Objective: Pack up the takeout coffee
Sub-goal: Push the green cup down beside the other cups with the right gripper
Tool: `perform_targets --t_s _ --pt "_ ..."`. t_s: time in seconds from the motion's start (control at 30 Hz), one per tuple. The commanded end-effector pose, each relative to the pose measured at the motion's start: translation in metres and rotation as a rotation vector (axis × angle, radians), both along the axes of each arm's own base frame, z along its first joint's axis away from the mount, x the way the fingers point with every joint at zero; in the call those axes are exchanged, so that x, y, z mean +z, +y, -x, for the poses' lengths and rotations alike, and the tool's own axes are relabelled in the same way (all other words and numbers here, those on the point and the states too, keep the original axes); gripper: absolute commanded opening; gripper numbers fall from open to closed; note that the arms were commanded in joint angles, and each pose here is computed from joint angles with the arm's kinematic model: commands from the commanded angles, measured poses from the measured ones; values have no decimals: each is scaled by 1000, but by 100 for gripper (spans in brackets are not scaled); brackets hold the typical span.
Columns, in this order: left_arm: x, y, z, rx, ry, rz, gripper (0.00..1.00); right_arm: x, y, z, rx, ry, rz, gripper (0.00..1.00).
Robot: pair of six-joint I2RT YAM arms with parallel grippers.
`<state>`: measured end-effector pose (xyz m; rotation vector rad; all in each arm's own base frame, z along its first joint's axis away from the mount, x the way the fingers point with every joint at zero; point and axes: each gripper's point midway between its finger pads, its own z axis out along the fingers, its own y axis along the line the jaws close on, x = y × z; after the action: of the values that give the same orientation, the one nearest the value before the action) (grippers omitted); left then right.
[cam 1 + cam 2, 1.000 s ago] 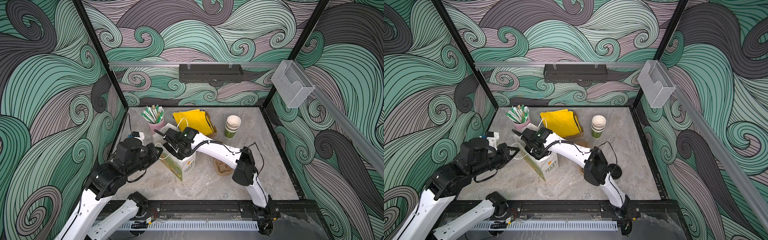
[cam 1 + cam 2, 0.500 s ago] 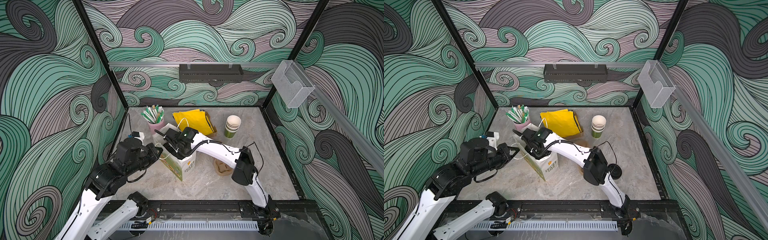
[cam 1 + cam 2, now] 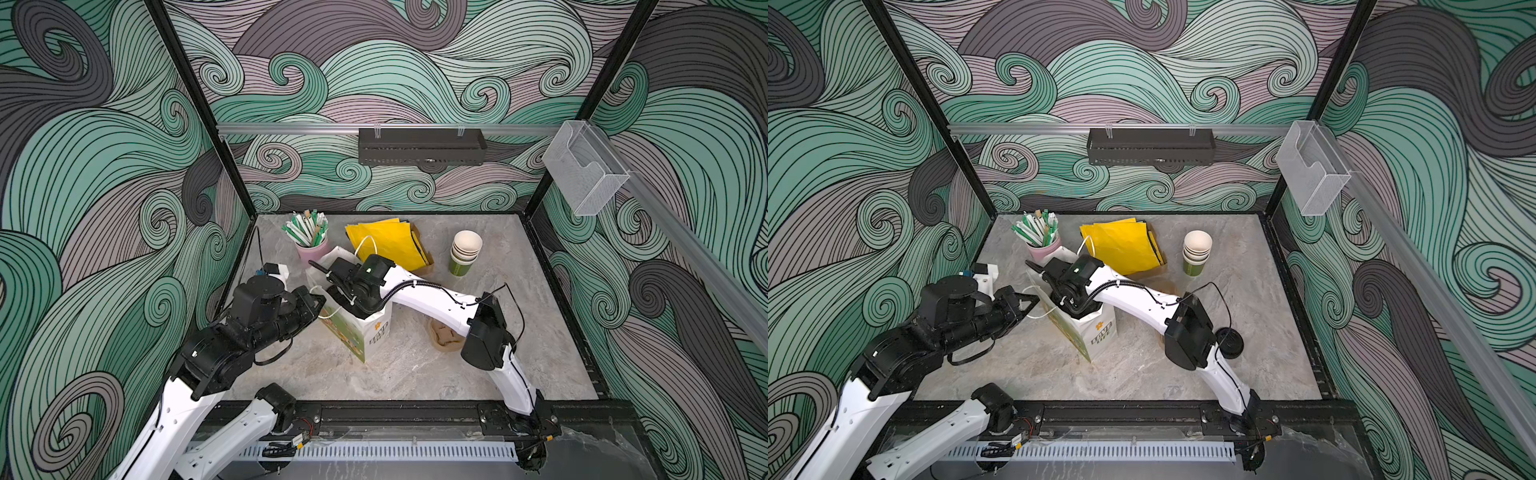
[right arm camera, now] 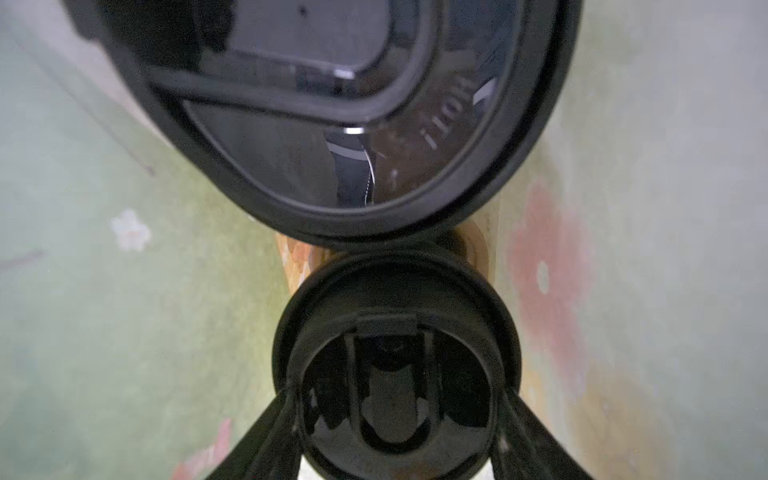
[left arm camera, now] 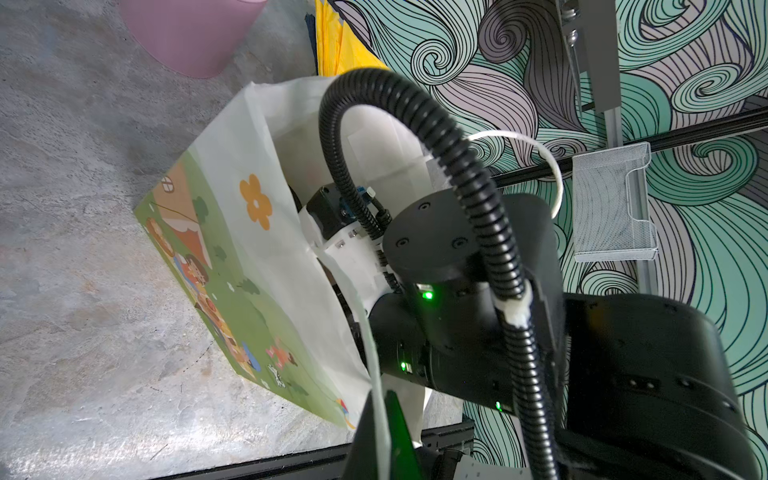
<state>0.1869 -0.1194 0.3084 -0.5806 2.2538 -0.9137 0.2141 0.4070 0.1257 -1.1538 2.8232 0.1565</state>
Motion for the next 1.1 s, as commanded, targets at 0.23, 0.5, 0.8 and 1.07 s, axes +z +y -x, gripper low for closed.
perform_targets --t_s 0.23,0.5,0.8,1.07 --pt "4 6 3 18 -13 -4 0 -83 -42 40 5 212 298 53" --pt "3 7 3 20 -9 -8 0 -53 -28 33 -6 173 214 58" --pt "0 7 4 19 -3 -11 0 24 -12 16 -17 36 51 74" --pt "-2 6 3 14 5 -11 0 64 -6 10 -27 -32 -49 82"
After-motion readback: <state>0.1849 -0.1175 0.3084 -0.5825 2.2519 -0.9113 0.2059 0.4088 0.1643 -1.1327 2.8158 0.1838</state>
